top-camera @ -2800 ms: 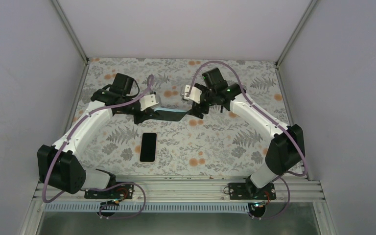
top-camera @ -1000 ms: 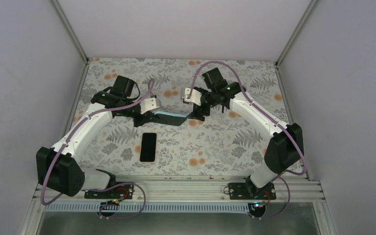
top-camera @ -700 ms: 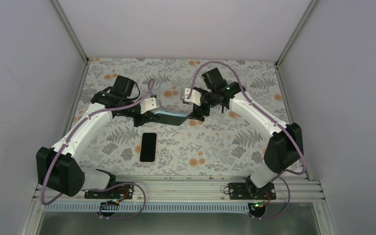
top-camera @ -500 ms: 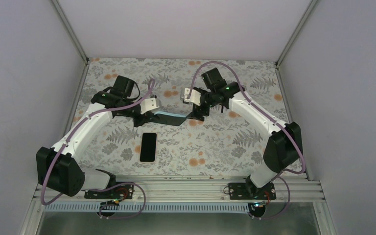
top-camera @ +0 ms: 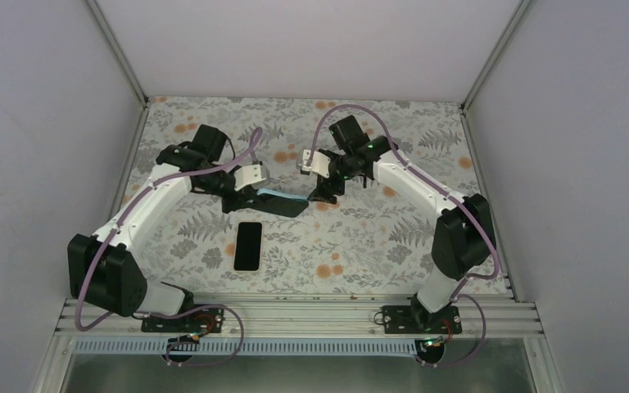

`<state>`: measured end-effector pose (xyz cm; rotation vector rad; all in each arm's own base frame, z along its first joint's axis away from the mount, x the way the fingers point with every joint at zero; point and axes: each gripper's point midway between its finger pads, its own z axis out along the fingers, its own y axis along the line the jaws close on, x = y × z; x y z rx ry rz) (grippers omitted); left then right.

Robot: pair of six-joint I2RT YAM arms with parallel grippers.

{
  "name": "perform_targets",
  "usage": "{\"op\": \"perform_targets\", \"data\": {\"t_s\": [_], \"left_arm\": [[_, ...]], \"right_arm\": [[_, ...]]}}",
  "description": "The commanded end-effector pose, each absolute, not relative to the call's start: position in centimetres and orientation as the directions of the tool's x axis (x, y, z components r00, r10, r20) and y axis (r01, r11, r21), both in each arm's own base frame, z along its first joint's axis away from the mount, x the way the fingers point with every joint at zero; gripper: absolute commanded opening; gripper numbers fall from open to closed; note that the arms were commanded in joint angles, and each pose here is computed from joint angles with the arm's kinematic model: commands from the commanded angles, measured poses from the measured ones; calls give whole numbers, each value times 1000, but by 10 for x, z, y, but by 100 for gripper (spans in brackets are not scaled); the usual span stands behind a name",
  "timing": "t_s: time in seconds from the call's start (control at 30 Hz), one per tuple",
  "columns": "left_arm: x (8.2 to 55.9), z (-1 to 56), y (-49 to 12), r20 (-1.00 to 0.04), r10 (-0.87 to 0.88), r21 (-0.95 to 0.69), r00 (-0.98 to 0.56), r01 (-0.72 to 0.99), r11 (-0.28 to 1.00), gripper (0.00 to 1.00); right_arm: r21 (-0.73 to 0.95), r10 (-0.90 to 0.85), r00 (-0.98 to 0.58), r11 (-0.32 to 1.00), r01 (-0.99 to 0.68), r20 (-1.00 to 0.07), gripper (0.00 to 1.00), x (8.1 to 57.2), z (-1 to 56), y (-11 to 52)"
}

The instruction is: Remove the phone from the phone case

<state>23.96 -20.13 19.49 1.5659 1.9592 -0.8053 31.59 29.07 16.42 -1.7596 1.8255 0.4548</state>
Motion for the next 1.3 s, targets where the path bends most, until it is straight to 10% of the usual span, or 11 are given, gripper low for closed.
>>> {"op": "perform_targets", "data": {"t_s": [0.0,0.67,1.1,1.27], "left_arm": [[210,263,-234,-884,463,-112,-70,991,-65,2],[220,267,-234,-881,471,-56,-41,998,-16,2],[316,247,-223,-826,563,191,11,946,263,2],[345,268,-221,-818,575,274,26,896,349,5]], "right_arm": [[-231,-770,66,107,-967,-634,92,341,183,312],[63,-628,126,-269,-961,-768,92,224,216,406],[279,-515,-39,-399,-873,-856,47,172,254,395],[389,-531,-137,-398,-831,-836,14,178,250,387]]}}
